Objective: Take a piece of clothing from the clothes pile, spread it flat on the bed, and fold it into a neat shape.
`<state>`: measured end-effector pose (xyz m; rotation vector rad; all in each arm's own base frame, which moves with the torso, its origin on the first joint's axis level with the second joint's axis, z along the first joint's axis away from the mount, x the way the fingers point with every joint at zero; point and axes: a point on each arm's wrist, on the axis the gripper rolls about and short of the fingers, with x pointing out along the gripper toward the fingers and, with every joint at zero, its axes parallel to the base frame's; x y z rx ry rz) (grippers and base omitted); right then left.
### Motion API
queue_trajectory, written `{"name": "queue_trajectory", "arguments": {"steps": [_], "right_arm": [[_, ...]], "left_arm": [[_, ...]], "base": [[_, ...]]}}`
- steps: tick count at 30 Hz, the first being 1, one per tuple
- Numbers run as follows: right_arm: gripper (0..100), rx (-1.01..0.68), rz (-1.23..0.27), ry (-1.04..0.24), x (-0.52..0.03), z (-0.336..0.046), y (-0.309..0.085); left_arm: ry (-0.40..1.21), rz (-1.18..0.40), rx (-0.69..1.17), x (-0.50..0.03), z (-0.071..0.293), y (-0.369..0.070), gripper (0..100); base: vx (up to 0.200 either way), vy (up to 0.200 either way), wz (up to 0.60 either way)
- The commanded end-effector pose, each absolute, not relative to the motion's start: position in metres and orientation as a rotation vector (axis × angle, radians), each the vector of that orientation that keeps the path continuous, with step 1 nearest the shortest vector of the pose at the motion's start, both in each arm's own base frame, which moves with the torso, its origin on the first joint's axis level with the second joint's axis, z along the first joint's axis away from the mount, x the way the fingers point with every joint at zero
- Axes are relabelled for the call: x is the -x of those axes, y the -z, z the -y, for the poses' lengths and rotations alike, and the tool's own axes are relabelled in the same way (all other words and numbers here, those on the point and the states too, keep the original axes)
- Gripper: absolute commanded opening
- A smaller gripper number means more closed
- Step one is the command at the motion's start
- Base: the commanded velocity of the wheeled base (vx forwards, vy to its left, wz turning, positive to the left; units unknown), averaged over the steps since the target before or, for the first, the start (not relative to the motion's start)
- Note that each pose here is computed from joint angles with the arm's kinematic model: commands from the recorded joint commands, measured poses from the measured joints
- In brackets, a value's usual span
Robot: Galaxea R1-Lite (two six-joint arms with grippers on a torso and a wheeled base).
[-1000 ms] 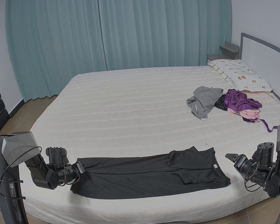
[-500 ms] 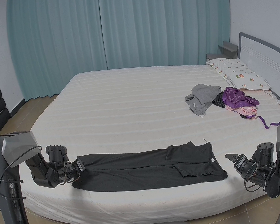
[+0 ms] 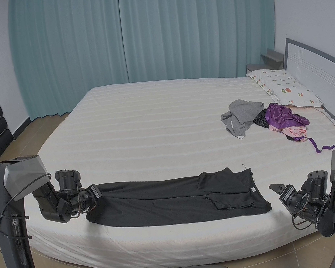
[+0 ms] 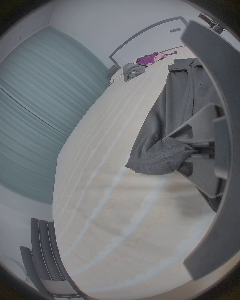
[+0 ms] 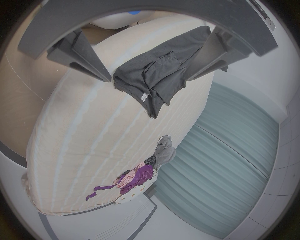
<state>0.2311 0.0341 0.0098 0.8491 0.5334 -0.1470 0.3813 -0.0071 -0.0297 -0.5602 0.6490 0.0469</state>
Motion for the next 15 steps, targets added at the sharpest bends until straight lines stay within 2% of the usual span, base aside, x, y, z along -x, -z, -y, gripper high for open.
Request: {"name": "queue_trajectory", "arguments": {"steps": [1, 15], "right_arm": [[100, -0.850, -0.526, 0.142, -0.232, -0.034, -0.010], [100, -0.852, -0.522, 0.146, -0.232, -0.033, -0.011]], "left_arm": [[-0.044, -0.648, 0.562, -0.382, 0.008, 0.030, 0], [-0.093, -0.620, 0.593, -0.385, -0.011, 0.025, 0]], "base": [[0.000, 0.000, 0.00], [0.000, 0.000, 0.00]]}}
